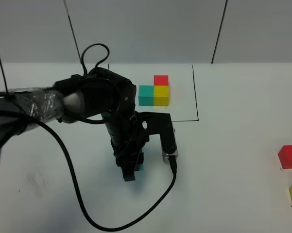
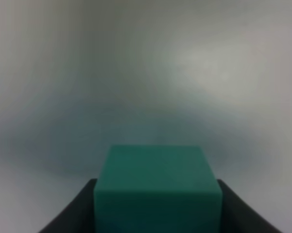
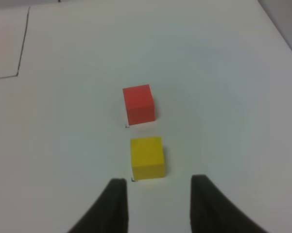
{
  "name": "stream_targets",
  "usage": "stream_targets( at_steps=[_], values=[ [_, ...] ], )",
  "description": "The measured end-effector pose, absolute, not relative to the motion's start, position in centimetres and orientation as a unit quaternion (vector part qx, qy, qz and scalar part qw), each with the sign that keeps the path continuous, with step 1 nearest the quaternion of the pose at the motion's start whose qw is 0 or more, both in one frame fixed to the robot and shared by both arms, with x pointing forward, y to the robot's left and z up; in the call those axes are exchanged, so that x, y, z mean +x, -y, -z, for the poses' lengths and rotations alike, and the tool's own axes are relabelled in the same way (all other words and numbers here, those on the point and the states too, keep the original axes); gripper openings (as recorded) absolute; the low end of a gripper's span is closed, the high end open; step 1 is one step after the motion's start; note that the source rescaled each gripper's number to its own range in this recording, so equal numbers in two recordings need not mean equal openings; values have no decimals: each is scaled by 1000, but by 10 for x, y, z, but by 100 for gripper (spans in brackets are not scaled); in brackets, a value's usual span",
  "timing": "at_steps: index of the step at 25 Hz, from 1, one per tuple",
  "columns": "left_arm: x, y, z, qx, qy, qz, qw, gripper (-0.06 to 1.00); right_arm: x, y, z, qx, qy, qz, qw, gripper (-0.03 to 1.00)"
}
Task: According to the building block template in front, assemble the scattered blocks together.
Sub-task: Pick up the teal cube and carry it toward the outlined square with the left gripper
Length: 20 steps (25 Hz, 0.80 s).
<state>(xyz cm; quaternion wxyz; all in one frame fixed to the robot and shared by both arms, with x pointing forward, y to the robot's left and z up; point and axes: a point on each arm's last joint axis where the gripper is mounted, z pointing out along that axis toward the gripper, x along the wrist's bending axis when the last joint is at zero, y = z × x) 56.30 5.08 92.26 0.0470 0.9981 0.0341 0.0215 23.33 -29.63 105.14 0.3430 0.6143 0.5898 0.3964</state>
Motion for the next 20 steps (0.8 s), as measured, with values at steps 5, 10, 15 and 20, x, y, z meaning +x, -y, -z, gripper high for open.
stream_targets(
  at_steps=[5,10,15,20],
  values=[
    [561,-45,-905,999,-22,-5,36,0,233,296,-1051,614,-590,-397,343,0],
    [562,-44,-900,999,-22,-6,37,0,233,296,-1051,614,-590,-397,343,0],
    [564,-42,-894,999,-22,-12,41,0,233,296,-1051,614,-590,-397,343,0],
    [565,-42,-893,999,-22,-15,43,0,233,296,-1051,614,-590,-397,343,0]
  ],
)
